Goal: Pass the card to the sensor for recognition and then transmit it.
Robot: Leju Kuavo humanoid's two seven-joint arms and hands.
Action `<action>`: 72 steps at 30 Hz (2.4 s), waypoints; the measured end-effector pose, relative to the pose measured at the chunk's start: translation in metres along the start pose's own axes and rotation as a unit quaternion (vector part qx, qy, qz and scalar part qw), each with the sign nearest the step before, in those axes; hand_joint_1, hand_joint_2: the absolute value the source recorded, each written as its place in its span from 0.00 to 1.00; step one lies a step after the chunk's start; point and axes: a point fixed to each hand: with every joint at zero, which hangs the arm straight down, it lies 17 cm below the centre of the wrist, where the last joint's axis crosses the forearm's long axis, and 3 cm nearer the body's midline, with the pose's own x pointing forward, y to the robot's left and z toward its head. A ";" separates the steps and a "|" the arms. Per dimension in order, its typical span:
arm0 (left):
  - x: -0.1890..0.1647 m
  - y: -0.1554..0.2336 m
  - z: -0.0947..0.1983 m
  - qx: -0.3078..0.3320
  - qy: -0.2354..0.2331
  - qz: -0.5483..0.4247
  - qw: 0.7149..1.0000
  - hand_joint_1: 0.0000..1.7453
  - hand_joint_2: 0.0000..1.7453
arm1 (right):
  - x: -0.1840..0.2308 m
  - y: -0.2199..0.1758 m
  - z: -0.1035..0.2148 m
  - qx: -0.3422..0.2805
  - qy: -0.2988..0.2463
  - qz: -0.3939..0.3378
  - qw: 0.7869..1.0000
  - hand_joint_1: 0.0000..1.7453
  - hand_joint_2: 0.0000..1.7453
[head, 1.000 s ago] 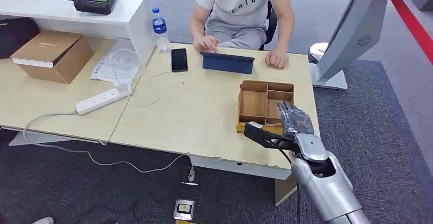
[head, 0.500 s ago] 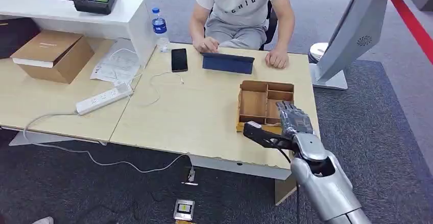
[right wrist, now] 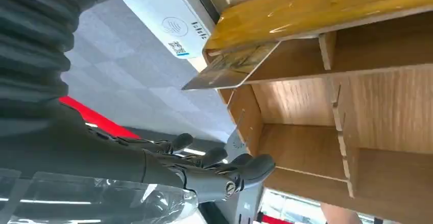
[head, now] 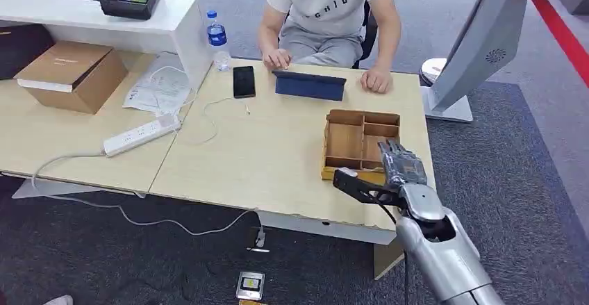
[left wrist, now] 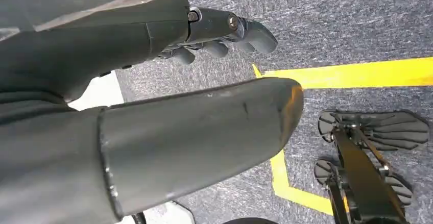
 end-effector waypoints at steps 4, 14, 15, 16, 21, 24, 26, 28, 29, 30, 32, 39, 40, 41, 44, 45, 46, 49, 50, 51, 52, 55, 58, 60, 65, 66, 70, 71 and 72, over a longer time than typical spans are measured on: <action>0.001 -0.001 0.000 -0.003 -0.003 -0.003 1.000 0.00 0.00 | -0.005 0.002 0.000 0.003 0.005 0.002 1.000 0.00 1.00; 0.002 0.000 0.000 -0.005 -0.006 -0.006 1.000 0.00 0.00 | -0.017 0.007 0.000 0.008 0.014 0.006 1.000 0.00 1.00; 0.002 0.000 0.000 -0.004 -0.006 -0.006 1.000 0.00 0.00 | -0.018 0.007 0.000 0.010 0.015 0.006 1.000 0.00 1.00; 0.002 0.000 0.000 -0.004 -0.006 -0.006 1.000 0.00 0.00 | -0.019 0.008 0.001 0.012 0.015 0.006 1.000 0.00 1.00; 0.001 0.001 0.000 -0.003 -0.006 -0.007 1.000 0.00 0.00 | -0.021 0.011 0.001 0.018 0.016 0.006 1.000 0.00 1.00; 0.001 0.001 0.000 -0.003 -0.006 -0.007 1.000 0.00 0.00 | -0.021 0.011 0.001 0.018 0.016 0.006 1.000 0.00 1.00; 0.002 0.001 0.000 -0.003 -0.006 -0.007 1.000 0.00 0.00 | -0.022 0.011 0.001 0.018 0.016 0.006 1.000 0.00 1.00; 0.002 0.001 0.000 -0.003 -0.006 -0.007 1.000 0.00 0.00 | -0.022 0.012 0.001 0.018 0.016 0.005 1.000 0.00 1.00; 0.002 0.001 0.000 -0.003 -0.006 -0.007 1.000 0.00 0.00 | -0.022 0.012 0.001 0.018 0.016 0.004 1.000 0.00 1.00; 0.002 0.001 0.000 -0.003 -0.006 -0.008 1.000 0.00 0.00 | -0.021 0.012 0.001 0.019 0.016 0.003 1.000 0.00 1.00; 0.002 0.001 0.000 -0.003 -0.006 -0.008 1.000 0.00 0.00 | -0.022 0.012 0.002 0.019 0.016 0.003 1.000 0.00 1.00; 0.001 0.001 0.000 -0.003 -0.006 -0.008 1.000 0.00 0.00 | -0.023 0.014 0.002 0.023 0.017 0.004 1.000 1.00 1.00; 0.001 0.002 0.000 -0.003 -0.006 -0.008 1.000 0.00 0.00 | -0.024 0.014 0.002 0.025 0.018 0.007 1.000 1.00 1.00; 0.001 0.002 0.000 -0.003 -0.006 -0.008 1.000 0.00 0.00 | -0.025 0.015 0.002 0.025 0.019 0.011 0.999 1.00 1.00; 0.001 0.002 0.000 -0.002 -0.006 -0.008 1.000 0.00 0.00 | -0.025 0.015 0.002 0.026 0.020 0.014 0.999 1.00 1.00; 0.001 0.002 0.000 -0.002 -0.006 -0.008 1.000 0.00 0.00 | -0.025 0.015 0.002 0.026 0.020 0.014 0.999 1.00 1.00; 0.001 0.002 0.000 -0.002 -0.005 -0.008 1.000 0.00 0.00 | -0.026 0.015 0.002 0.026 0.020 0.014 0.999 1.00 1.00; 0.001 0.002 0.000 -0.002 -0.005 -0.008 1.000 0.00 0.00 | -0.026 0.016 0.003 0.026 0.021 0.015 0.999 1.00 1.00; 0.001 0.002 0.000 -0.002 -0.005 -0.008 1.000 0.00 0.00 | -0.027 0.015 0.002 0.025 0.021 0.015 0.999 1.00 1.00; 0.001 0.002 0.000 -0.002 -0.005 -0.008 1.000 0.00 0.00 | -0.027 0.014 0.002 0.025 0.021 0.015 0.999 1.00 1.00; 0.001 0.002 0.000 -0.002 -0.005 -0.008 1.000 0.00 0.00 | -0.027 0.014 0.002 0.025 0.022 0.015 0.999 1.00 1.00; 0.001 0.002 0.000 -0.002 -0.005 -0.008 1.000 0.00 0.00 | -0.028 0.018 0.004 0.025 0.024 0.015 0.999 1.00 1.00; 0.001 0.002 0.000 -0.002 -0.005 -0.008 1.000 0.00 0.00 | -0.029 0.019 0.004 0.023 0.027 0.015 0.999 1.00 1.00; 0.001 0.002 0.000 -0.002 -0.005 -0.008 1.000 0.00 0.00 | -0.030 0.019 0.004 0.023 0.028 0.016 0.999 1.00 1.00; 0.001 0.002 0.000 -0.002 -0.005 -0.009 1.000 0.00 0.00 | -0.031 0.020 0.005 0.020 0.029 0.018 0.999 1.00 1.00; 0.001 0.002 0.000 -0.002 -0.005 -0.009 1.000 0.00 0.00 | -0.032 0.020 0.005 0.020 0.030 0.018 0.999 1.00 1.00; 0.001 0.002 0.000 -0.002 -0.005 -0.009 1.000 0.00 0.00 | -0.032 0.021 0.005 0.020 0.030 0.018 0.999 1.00 1.00; 0.001 0.002 0.000 -0.002 -0.005 -0.009 1.000 0.00 0.00 | -0.032 0.021 0.005 0.020 0.030 0.018 0.999 1.00 1.00; 0.001 0.002 0.000 -0.002 -0.005 -0.009 1.000 0.00 0.00 | -0.032 0.021 0.005 0.020 0.030 0.018 0.999 1.00 1.00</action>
